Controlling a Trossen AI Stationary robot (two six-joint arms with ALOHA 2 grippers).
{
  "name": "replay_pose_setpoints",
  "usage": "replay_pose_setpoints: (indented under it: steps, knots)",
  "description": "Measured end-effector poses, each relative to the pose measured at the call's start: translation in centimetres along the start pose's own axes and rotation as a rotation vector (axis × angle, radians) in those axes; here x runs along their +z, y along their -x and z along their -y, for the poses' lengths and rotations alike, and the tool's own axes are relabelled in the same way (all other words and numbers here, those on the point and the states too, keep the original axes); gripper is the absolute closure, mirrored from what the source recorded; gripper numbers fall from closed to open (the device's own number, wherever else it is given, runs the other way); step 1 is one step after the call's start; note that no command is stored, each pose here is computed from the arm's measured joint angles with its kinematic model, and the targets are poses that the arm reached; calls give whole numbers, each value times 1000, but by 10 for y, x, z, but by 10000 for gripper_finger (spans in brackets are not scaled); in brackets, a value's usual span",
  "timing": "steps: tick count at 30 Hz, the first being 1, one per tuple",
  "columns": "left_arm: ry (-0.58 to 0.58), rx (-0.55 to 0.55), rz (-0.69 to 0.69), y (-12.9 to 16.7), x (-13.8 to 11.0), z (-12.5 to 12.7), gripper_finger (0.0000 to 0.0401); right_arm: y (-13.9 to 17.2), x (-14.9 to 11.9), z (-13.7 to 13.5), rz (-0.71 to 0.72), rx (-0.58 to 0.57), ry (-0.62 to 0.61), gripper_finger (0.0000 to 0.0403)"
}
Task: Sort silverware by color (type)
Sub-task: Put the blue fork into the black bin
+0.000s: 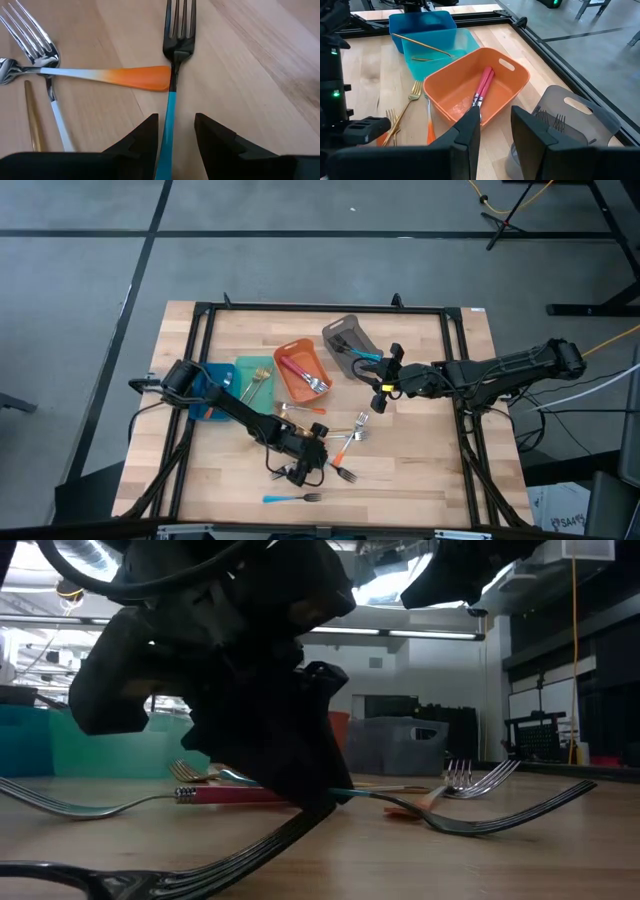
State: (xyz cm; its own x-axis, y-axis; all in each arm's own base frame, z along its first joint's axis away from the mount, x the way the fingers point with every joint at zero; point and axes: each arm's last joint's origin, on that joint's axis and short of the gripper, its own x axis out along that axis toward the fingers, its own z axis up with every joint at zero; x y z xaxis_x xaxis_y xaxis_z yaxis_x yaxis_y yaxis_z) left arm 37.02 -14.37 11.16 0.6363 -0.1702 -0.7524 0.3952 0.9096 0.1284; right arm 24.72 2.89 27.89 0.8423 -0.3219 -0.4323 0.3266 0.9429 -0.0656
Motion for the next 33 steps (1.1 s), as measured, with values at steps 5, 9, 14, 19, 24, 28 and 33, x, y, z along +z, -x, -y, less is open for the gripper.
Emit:
replay_pose_setpoints:
  steps: [5, 9, 14, 19, 24, 28, 33]
  knots:
    - [0, 0, -3, 0, 0, 0, 281, 0, 0, 0, 0, 0, 0, 303]
    - [0, -2, -5, 0, 0, 0, 301, 0, 0, 0, 0, 0, 0, 303]
    - [-1, -6, -7, 0, -1, 0, 332, 0, 0, 0, 0, 0, 0, 303]
    - [-5, -6, -8, 0, -1, 0, 357, 0, 0, 0, 0, 0, 0, 303]
    - [-6, -5, -8, 0, -1, 0, 378, 0, 0, 0, 0, 0, 0, 303]
    - [-5, 2, -2, 2, 0, 0, 384, 0, 0, 0, 0, 0, 0, 303]
    - [5, 26, 17, 6, 4, -2, 384, 0, 0, 0, 0, 0, 0, 303]
